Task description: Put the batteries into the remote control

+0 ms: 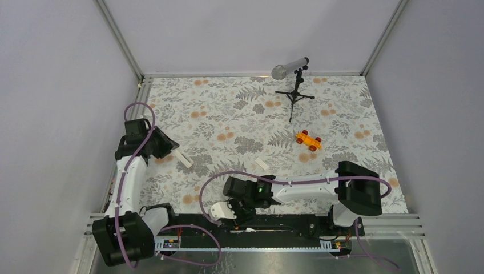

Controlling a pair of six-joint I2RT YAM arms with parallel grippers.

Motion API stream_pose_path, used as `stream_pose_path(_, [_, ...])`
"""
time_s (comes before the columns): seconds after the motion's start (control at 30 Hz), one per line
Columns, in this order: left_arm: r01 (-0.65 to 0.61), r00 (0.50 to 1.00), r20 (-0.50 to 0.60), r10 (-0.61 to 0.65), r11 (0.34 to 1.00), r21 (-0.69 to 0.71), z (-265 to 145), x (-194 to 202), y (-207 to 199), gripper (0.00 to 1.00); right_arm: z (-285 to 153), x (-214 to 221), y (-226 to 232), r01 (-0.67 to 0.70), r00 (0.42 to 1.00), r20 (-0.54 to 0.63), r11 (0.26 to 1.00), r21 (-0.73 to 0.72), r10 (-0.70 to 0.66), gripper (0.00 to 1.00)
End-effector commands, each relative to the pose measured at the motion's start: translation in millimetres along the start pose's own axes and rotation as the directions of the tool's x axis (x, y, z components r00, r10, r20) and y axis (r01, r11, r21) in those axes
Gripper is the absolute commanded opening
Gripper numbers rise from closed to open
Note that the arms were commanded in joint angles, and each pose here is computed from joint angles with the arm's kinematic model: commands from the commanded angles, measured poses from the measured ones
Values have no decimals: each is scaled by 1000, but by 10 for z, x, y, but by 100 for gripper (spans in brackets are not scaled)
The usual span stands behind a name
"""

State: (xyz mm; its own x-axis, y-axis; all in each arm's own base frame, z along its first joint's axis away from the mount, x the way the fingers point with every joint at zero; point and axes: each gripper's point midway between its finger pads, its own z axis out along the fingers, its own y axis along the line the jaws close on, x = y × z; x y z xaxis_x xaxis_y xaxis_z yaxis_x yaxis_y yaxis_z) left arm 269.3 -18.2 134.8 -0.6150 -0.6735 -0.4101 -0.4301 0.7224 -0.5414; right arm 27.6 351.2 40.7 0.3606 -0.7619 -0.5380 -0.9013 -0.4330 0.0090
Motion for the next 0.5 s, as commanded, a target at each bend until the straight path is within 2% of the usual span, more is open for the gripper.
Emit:
stream_pose_path(0.0, [-30,999,43,26,997,75,-45,-206,-184,0,50,-83,27,177,984,29,984,-23,-176,54])
stream_pose_path(0.17, [-21,999,33,19,997,75,-6,-202,-156,0,172,-66,99,262,965,21,965,-19,-261,53])
stream_pose_path(0.47, [-18,1000,25,17,997,74,16,-198,-132,0,333,-10,164,285,959,0,957,-47,-285,49])
